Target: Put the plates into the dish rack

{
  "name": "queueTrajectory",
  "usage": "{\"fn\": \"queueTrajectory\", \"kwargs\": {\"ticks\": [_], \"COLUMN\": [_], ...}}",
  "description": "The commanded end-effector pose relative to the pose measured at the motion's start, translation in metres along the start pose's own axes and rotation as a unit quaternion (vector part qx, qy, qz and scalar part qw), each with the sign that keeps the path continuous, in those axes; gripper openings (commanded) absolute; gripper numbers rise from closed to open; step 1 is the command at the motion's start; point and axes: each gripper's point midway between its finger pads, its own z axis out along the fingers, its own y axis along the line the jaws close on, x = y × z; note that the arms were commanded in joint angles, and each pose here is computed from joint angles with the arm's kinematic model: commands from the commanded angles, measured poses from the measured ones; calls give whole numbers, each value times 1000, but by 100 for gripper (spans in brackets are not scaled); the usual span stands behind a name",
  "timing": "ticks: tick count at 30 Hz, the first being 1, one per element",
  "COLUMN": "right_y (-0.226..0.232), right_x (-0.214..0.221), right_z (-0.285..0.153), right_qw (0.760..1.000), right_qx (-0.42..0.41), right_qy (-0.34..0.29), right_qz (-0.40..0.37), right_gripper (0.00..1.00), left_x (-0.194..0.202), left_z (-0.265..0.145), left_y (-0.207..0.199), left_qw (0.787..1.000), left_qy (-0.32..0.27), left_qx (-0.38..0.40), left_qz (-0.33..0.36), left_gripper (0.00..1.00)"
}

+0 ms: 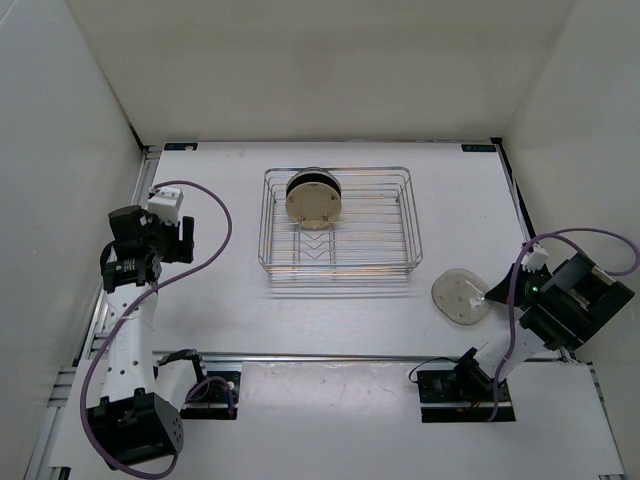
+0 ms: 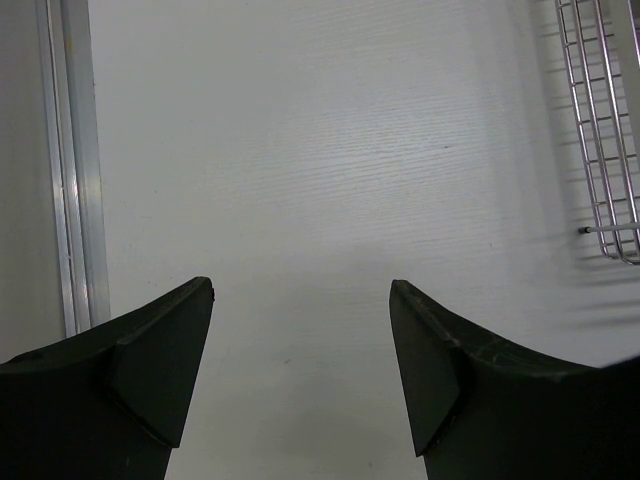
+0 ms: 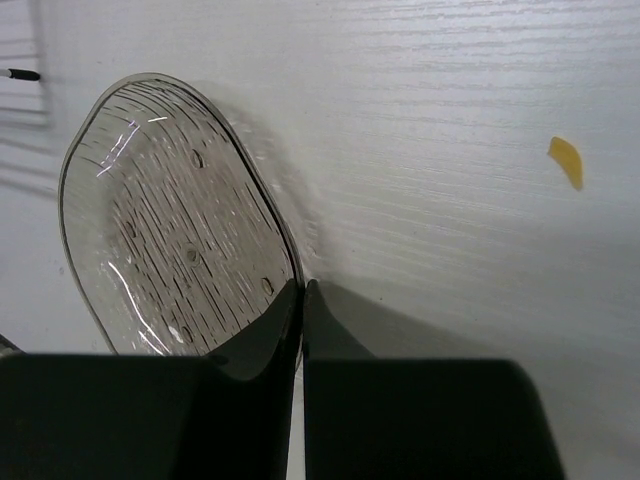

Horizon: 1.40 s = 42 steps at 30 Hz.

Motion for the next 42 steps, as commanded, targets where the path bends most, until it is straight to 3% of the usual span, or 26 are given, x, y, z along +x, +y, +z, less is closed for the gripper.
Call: {"fn": "queueTrajectory", "kwargs": {"ticks": [1,7,13,16,18,20,24,25,27,28,30,36,42], "right_y": [0,3,48,99,119,163,226,257,279,313,342,457,526], "right_x": [-21,-109,-217,-271,-303,-324,-358,-368,-375,-379,-378,-344,-301], "right_z": [-15,-76,-136,-152,-173,-151,-125,-119,-108,-109,-95,-55,-25], "right_qw": [999,984,932,883,830,798,701,678,647,617,598,492,466], "right_qx": [23,123,254,303,375,378,425,418,424,415,397,321,243], "right_qy": [-22,-94,-151,-198,-223,-231,-208,-234,-240,-264,-273,-319,-320], "right_qz": [-26,-83,-208,-300,-347,-408,-533,-558,-586,-614,-641,-743,-789], "right_gripper": [0,0,0,0,0,0,0,0,0,0,0,0,0], "left_x": [-14,-15,-16,-13,-14,-13,-13,-13,-12,-12,-9,2,9], "left_z": [-9,-12,-15,-14,-14,-12,-9,-9,-8,-8,-7,-5,-5], "left_y": [-4,-10,-15,-17,-19,-21,-19,-18,-18,-18,-19,-23,-26], "left_qw": [1000,999,998,998,998,998,998,998,998,998,998,998,998], "left_qy": [-28,-37,-45,-42,-44,-41,-34,-34,-29,-29,-25,-17,-9], "left_qx": [9,23,32,38,42,48,45,45,46,46,48,55,57], "left_qz": [1,3,4,3,-1,-8,-15,-15,-12,-12,-13,-7,-9], "left_gripper": [82,82,82,83,83,83,83,84,84,84,86,86,86]}}
